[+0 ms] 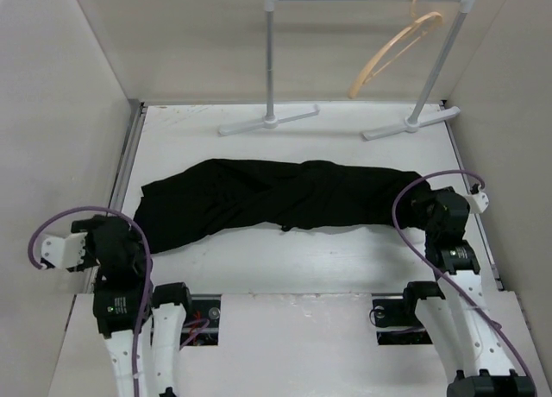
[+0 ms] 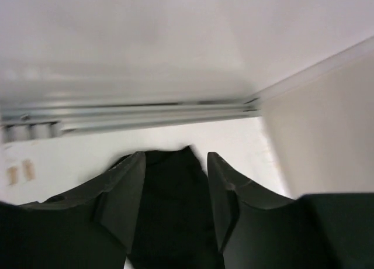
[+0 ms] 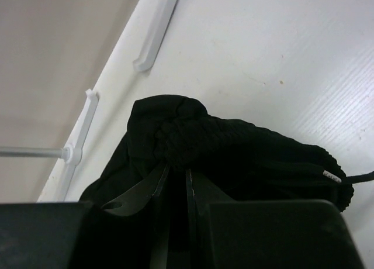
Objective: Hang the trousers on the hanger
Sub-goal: Fold the trousers
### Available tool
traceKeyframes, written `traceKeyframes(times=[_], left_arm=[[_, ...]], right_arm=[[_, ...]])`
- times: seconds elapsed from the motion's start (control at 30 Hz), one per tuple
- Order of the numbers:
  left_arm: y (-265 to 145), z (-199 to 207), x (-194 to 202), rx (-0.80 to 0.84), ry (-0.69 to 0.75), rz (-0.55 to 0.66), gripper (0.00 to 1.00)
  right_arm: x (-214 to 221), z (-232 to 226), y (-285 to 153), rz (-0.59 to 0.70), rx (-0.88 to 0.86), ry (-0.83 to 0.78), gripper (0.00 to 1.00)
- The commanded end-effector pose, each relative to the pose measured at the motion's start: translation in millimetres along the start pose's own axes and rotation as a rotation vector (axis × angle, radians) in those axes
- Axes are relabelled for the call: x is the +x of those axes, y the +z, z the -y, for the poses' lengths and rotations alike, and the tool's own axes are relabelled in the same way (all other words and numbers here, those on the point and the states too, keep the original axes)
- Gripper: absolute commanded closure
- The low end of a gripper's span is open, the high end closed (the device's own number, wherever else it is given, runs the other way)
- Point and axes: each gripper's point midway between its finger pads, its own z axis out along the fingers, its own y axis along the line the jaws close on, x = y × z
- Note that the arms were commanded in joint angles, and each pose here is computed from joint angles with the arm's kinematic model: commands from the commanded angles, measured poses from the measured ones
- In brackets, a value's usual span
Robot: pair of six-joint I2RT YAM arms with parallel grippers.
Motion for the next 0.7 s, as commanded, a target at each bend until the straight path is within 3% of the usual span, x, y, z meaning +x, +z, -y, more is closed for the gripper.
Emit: traceKeyframes(times=[0.0,0.07,0.2,0.3,0.47,0.67], left_arm=[[0.8,49.9,-11.8,0.104,-0.041,-0.010,0.53],[9.7,79.2,34.8,0.172,0.068,-0.150,0.45],[30.4,109.2,135.2,0.215,0.252,-0.379,0.41],[66.5,108.3,165.5,0.147,0.252,-0.384,0.37],[120.1,109.9,233.6,0.063,0.291,-0.578,0.36],[150.0,117.5,279.5,0.022,0.332,-0.651,0.36]], right_arm=[[1.0,9.0,-4.3,0.003,0.017,0.067,0.90],[-3.0,14.4,-7.6,0.022,0.017,0.074,0.87],[-10.7,12.7,-10.8,0.046,-0.010,0.081,0.86],[-4.3,-5.9,-9.8,0.006,-0.082,0.048,0.85],[21.6,-10.7,-8.7,-0.055,-0.109,-0.005,0.86],[36.7,-9.8,-8.9,-0.084,-0.113,-0.042,0.86]])
